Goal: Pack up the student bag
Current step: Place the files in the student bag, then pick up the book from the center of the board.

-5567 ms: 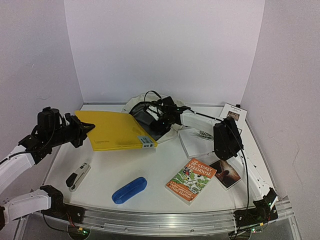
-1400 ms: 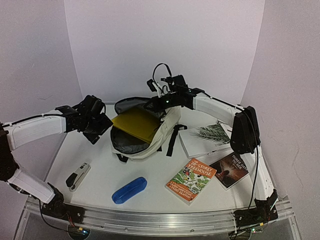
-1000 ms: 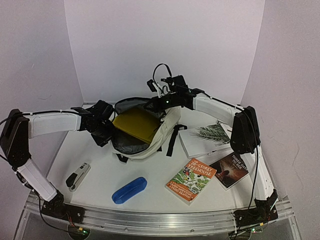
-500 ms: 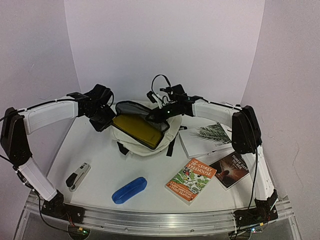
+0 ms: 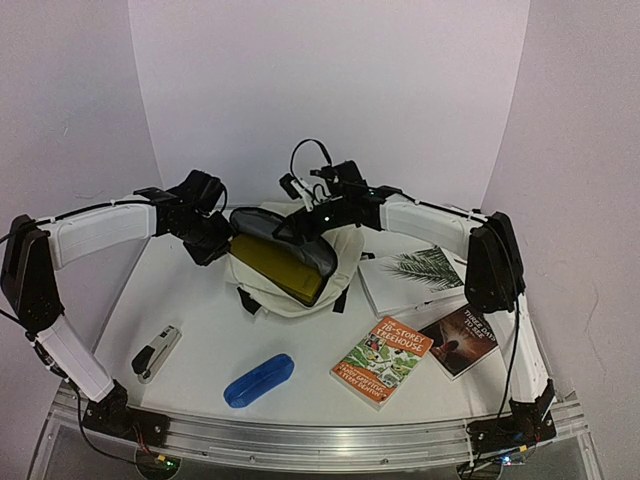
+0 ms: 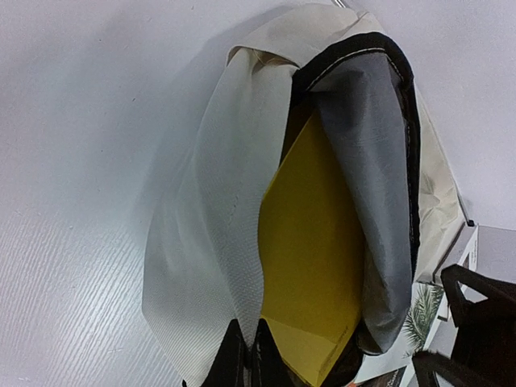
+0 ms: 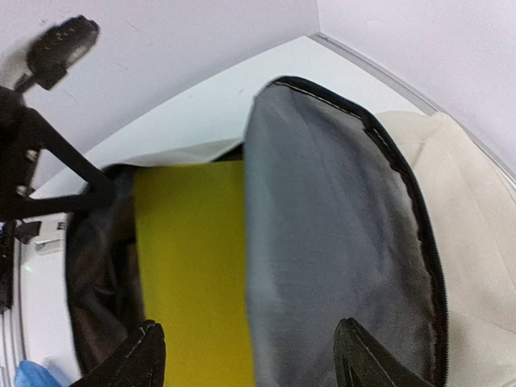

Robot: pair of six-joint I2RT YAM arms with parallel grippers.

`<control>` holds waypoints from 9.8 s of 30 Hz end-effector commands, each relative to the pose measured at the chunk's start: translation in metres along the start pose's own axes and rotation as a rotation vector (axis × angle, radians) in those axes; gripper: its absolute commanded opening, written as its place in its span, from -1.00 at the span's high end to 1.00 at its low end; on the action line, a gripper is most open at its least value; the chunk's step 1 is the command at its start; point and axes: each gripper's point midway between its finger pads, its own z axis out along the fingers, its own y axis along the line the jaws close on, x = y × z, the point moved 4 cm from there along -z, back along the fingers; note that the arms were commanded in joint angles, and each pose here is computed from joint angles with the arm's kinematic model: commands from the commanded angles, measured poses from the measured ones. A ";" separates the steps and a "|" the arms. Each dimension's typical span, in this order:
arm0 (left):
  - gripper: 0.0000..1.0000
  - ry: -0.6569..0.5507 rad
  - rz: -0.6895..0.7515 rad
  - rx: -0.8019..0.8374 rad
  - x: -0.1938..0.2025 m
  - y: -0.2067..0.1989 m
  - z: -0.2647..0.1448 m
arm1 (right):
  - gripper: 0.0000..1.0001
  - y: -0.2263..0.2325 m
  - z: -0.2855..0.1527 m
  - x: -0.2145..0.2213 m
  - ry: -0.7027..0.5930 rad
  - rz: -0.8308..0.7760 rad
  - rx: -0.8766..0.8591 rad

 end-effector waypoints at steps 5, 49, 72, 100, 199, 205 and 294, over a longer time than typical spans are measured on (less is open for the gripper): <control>1.00 -0.038 -0.012 0.138 -0.009 -0.019 -0.022 | 0.04 0.075 -0.012 -0.039 -0.081 -0.103 -0.129; 1.00 -0.032 -0.085 0.111 -0.024 0.031 -0.013 | -0.39 0.033 -0.013 0.020 0.158 -0.139 0.104; 1.00 0.015 -0.071 0.147 -0.020 0.022 -0.008 | -0.23 0.037 0.014 0.150 0.464 0.585 0.068; 0.99 -0.040 0.079 0.153 -0.043 -0.009 -0.027 | 1.00 0.036 -0.068 -0.003 0.159 0.612 -0.059; -0.99 0.131 0.832 0.633 0.033 -0.165 -0.053 | 1.00 -0.106 -0.315 0.053 0.271 0.102 0.119; -0.99 0.129 1.051 0.858 0.060 -0.189 -0.051 | 1.00 -0.064 -0.300 0.020 0.247 -0.147 0.098; 0.03 0.049 0.796 1.390 0.084 -0.201 -0.177 | 0.62 0.049 -0.306 -0.091 -0.188 0.100 -0.502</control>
